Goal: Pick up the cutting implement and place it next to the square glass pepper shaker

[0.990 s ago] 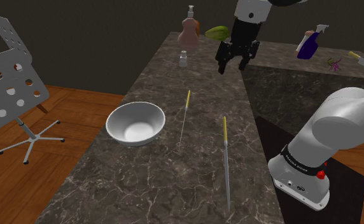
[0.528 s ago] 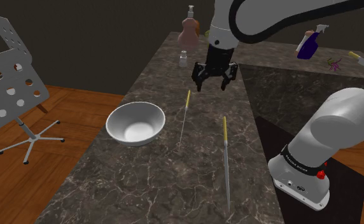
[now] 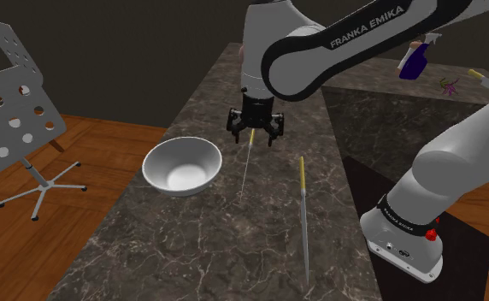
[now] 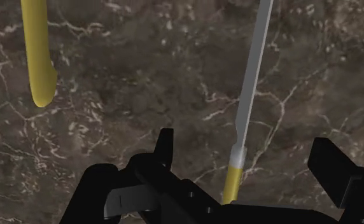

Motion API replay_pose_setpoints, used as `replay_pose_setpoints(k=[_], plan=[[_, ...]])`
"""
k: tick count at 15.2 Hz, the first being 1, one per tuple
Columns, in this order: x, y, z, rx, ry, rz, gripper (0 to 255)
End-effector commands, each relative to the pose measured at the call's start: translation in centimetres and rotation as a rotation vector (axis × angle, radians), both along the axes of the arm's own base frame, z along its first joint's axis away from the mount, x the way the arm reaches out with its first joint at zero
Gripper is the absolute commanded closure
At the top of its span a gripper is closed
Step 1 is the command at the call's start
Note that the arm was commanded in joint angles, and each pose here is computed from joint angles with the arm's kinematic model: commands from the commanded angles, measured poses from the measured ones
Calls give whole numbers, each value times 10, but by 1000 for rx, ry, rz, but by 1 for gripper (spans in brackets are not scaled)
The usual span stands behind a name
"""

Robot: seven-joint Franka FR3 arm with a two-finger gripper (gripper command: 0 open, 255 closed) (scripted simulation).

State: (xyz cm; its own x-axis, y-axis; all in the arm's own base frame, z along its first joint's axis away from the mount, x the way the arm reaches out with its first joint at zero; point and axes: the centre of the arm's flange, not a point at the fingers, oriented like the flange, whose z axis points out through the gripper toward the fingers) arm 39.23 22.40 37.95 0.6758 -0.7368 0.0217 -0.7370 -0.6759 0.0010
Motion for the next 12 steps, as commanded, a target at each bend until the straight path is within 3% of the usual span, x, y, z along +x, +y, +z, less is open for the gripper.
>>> replay_pose_setpoints(k=[1, 8, 12], plan=[[6, 8, -13, 0, 2, -55, 0], [7, 7, -53, 0, 2, -55, 0], [7, 7, -53, 0, 2, -55, 0]])
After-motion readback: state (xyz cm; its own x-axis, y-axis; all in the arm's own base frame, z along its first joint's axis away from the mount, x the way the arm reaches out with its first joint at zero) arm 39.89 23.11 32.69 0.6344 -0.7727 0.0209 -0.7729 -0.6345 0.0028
